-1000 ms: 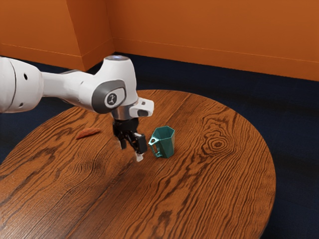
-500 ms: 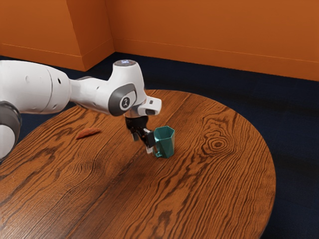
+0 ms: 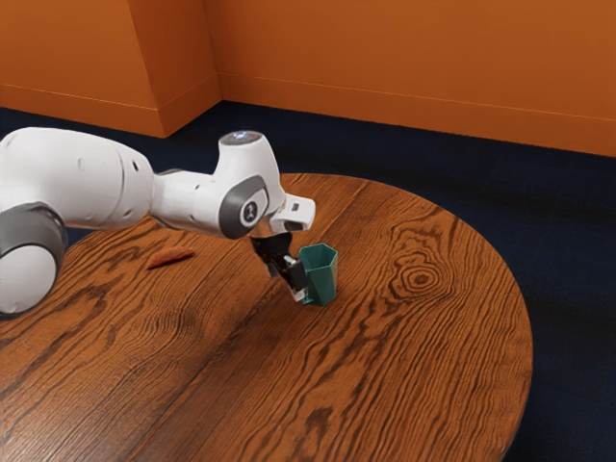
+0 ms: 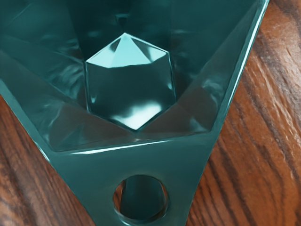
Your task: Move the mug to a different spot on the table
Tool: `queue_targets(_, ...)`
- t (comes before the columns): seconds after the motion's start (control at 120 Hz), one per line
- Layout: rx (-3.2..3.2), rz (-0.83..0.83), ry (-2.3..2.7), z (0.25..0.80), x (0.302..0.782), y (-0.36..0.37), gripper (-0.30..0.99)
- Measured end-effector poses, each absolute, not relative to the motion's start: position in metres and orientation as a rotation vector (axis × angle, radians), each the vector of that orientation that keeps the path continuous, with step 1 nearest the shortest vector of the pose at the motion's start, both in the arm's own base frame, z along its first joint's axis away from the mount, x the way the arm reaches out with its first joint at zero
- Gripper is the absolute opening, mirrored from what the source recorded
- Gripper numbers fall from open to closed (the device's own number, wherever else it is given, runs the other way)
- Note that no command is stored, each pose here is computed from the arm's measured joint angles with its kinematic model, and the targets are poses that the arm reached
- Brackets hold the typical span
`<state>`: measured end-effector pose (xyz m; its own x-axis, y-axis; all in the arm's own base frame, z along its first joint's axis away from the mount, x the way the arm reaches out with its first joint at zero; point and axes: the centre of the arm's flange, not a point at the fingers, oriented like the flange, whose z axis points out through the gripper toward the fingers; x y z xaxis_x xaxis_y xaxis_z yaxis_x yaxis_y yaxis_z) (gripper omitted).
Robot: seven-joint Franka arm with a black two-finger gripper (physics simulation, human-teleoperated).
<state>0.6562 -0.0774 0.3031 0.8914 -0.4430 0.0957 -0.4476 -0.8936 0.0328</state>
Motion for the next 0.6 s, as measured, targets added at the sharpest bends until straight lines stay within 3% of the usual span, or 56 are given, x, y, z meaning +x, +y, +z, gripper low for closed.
queue_targets(0.2, 2.994, 0.18, -0.731, 0.299, 0.66, -0.078, 0.69)
queue_targets(0.4, 2.979, 0.197, -0.735, 0.29, 0.661, -0.08, 0.52)
queue_targets(0.6, 2.973, 0.207, -0.738, 0.281, 0.662, -0.08, 0.45)
